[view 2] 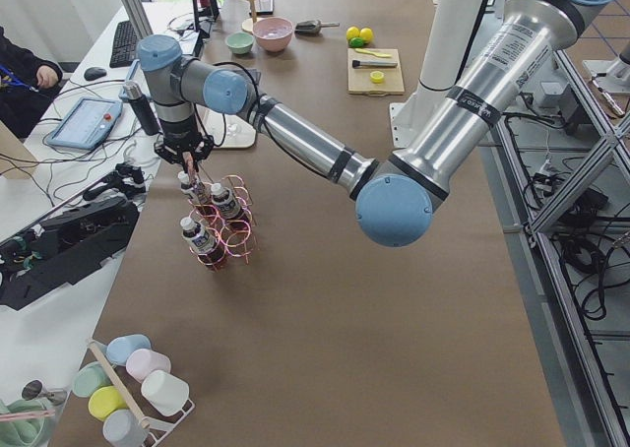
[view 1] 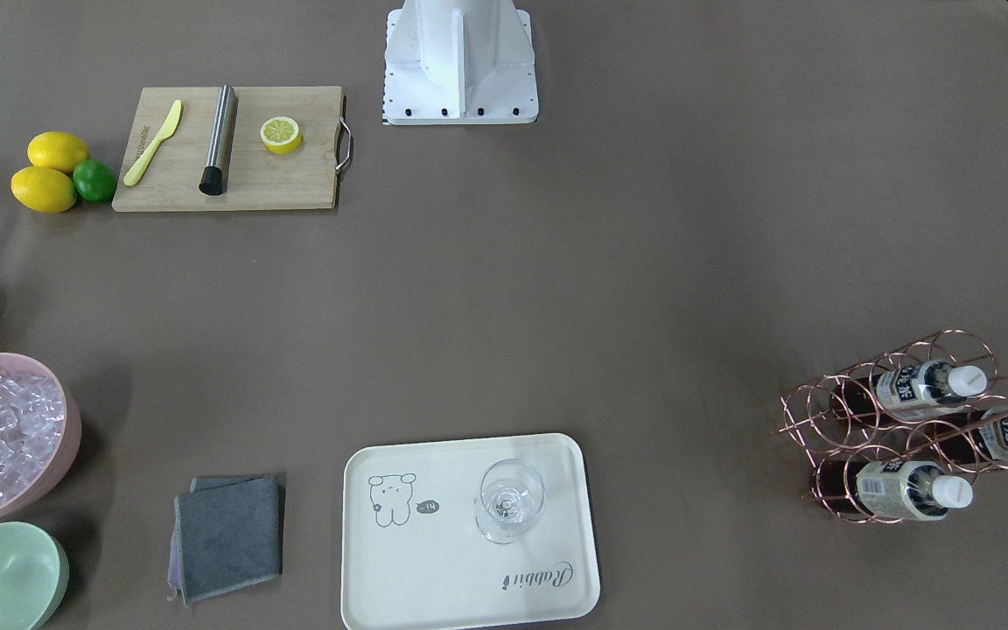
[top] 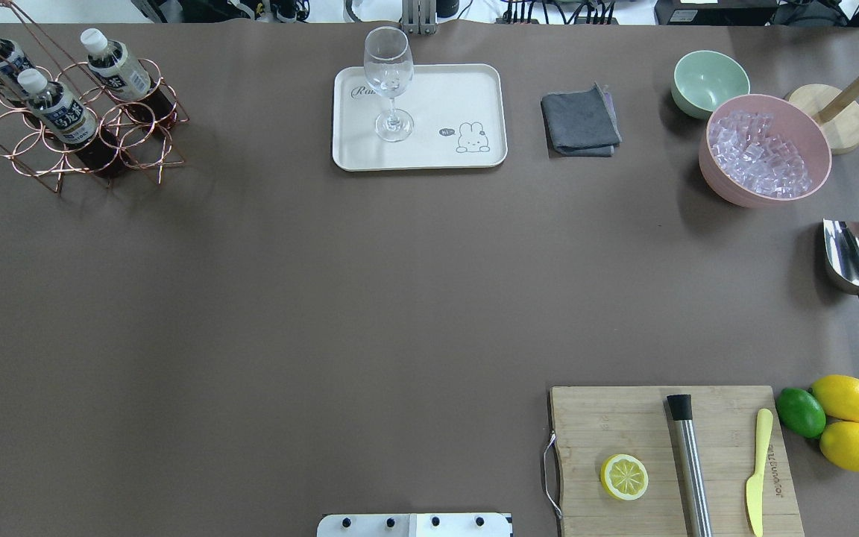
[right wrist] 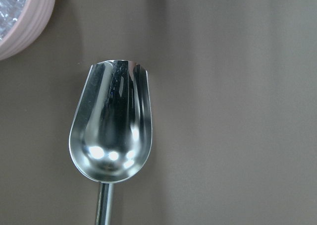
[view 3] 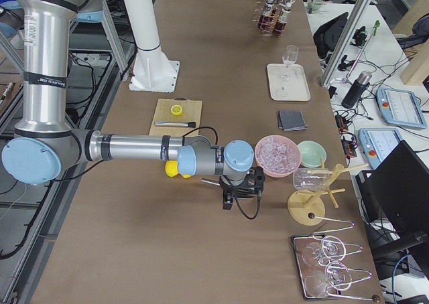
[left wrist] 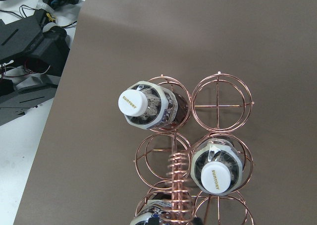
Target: Take tea from basket to plate
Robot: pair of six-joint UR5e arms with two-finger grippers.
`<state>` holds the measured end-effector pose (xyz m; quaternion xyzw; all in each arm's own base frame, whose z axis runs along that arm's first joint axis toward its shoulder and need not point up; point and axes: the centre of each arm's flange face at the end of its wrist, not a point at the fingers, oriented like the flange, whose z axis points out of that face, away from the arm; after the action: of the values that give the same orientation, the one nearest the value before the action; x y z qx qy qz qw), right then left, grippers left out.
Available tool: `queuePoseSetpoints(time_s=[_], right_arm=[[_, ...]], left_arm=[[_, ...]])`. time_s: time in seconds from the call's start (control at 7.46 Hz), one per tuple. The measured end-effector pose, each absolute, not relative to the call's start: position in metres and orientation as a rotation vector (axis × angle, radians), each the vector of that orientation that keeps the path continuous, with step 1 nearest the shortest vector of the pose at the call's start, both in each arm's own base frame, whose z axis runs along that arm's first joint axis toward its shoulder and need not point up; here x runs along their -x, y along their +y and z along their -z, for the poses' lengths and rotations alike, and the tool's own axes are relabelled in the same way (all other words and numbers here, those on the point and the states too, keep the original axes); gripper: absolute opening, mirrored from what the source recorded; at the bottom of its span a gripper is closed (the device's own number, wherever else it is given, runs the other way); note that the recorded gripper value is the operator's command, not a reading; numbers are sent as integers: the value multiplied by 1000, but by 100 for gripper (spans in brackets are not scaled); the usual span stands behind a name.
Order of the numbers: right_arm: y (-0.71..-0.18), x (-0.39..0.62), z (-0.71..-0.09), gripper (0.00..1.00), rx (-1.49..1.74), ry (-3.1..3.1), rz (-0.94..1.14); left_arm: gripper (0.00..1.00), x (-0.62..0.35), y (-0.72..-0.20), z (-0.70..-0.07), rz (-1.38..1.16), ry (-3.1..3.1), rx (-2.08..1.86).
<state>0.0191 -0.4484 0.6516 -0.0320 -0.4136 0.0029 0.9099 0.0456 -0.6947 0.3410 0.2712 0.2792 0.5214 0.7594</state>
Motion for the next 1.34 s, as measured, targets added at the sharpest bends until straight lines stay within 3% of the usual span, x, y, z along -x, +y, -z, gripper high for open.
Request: queuePoseSetpoints(time_s=[1.34], right_arm=[[-431,-21,-661,100,90,-876,-21]], left_arm=[[0,-68,-533,-169,-1136,727,-712]])
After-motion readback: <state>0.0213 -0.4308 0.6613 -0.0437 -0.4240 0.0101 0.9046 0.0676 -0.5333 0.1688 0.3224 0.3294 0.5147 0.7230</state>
